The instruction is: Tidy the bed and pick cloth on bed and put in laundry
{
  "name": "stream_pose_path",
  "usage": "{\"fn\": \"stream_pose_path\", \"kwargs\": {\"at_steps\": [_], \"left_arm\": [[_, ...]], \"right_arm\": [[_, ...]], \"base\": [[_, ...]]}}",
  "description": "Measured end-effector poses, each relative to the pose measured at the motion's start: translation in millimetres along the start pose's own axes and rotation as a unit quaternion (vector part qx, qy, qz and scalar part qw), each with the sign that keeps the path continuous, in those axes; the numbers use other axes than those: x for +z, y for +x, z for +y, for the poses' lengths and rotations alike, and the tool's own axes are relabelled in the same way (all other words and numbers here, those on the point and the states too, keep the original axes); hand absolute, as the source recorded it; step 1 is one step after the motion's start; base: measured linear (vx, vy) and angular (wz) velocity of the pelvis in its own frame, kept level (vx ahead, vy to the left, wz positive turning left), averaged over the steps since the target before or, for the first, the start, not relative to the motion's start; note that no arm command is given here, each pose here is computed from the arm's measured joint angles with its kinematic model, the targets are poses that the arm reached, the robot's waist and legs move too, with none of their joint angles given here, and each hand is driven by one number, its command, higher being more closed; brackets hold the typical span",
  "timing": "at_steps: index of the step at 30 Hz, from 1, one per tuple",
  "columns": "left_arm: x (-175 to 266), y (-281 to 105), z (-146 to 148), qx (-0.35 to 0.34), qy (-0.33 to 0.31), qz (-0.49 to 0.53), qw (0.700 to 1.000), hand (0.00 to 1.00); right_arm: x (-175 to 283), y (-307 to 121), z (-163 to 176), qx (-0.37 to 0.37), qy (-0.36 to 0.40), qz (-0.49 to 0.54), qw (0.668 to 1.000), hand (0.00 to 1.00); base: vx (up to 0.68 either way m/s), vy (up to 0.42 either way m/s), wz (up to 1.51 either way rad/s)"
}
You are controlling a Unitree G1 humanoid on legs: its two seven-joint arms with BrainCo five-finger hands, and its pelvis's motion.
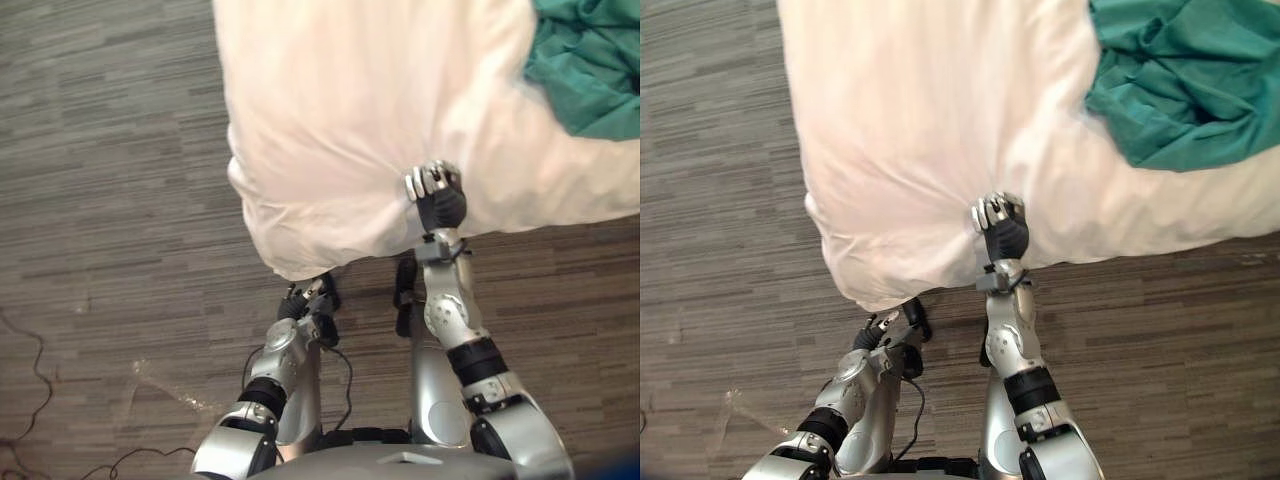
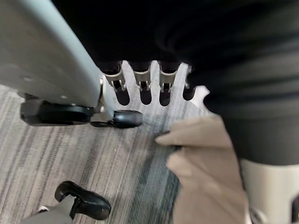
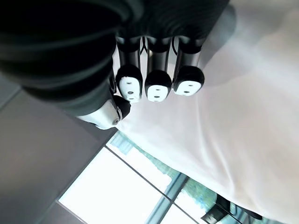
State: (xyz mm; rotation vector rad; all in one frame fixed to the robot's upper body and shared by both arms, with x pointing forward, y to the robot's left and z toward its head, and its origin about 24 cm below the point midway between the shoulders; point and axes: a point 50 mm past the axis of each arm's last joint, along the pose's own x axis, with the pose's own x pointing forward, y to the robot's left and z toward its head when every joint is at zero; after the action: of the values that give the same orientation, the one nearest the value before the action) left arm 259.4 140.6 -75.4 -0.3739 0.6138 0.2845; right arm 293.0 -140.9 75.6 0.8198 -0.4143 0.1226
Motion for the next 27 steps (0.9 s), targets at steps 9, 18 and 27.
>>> {"fn": "stream_pose_path", "kwargs": {"at_steps": [9, 18, 27], "left_arm": [[-3.3, -1.2, 20.6, 0.011, 0.015, 0.007, 1.0, 0.0], [-79.9, -35.4, 82.0, 0.057, 0.039, 0.114, 0.991, 0.0], [-101.5, -53.6, 106.7, 0.087, 0.042, 0.12, 0.988, 0.0]], "right_arm": [[3.4, -129.9, -113.6, -0.238, -0.094, 0.147, 0.955, 0.0], [-31.8, -215.6, -130.4, -0.291, -0.175, 0.37, 0.865, 0.0], [-41.3, -238.1, -130.0, -0.286, -0.191, 0.442, 0.829, 0.0]], "base": [[0.11, 0.014, -0.32], [0.1, -0.01, -0.01], [-0.01, 0.022, -0.74]]}}
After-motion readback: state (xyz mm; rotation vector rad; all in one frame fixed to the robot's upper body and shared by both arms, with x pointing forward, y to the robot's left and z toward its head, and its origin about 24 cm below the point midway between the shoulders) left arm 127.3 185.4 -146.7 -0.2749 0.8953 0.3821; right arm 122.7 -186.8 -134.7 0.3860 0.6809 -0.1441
